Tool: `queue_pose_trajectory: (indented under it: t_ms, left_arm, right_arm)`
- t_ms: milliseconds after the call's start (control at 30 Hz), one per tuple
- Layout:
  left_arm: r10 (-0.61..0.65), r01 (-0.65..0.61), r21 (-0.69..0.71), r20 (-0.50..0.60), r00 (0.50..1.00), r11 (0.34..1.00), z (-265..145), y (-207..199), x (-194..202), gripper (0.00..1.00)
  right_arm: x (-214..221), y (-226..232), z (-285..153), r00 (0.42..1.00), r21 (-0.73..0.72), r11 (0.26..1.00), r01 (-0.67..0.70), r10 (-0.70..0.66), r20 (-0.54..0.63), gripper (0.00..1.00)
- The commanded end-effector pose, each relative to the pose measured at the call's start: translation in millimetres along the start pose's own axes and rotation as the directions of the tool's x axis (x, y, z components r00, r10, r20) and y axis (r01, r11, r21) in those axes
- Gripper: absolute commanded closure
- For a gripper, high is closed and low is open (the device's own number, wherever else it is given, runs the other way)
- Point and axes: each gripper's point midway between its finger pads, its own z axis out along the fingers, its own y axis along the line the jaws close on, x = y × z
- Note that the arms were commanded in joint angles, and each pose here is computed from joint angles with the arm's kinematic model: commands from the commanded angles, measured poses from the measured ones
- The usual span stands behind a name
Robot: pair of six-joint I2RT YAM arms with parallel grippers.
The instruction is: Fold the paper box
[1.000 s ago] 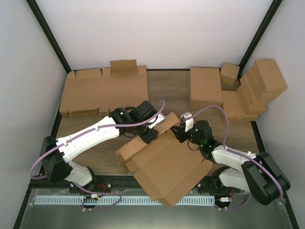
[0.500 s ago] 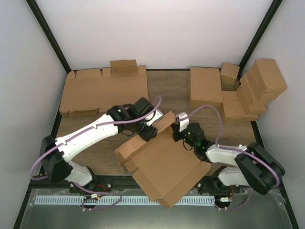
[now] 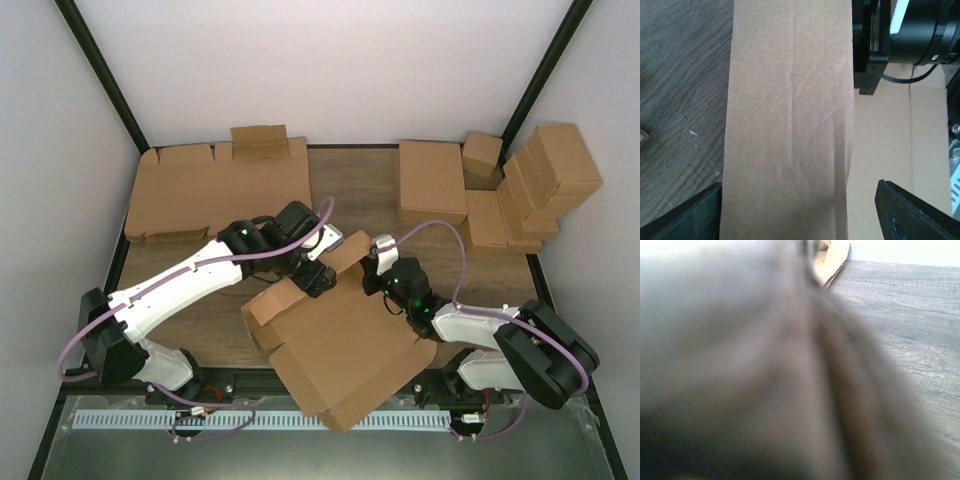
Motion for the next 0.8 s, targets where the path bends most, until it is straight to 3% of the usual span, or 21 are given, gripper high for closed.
queue_pose_trajectory:
  t_ms: [0,233,767]
  left_arm:
    - [0.007,-0.014,0.060,0.118,0.993,0.998,-28,-16,-24,0.16]
    - [-0.029,0.024,0.035,0.142,0.989,0.999,-34,-5,-25,0.00]
    - [-0.068,0.068,0.007,0.174,0.982,0.998,-43,8,-27,0.00]
  right_arm:
    - [-13,-5,-2,0.999,0.041,0.999,-0.007,0.005,0.049,0.99]
    - [-13,-1,-3,0.999,0.017,1.000,0.005,-0.006,0.052,0.99]
    - [-15,2,-5,0.998,-0.005,1.000,0.011,-0.011,0.059,0.99]
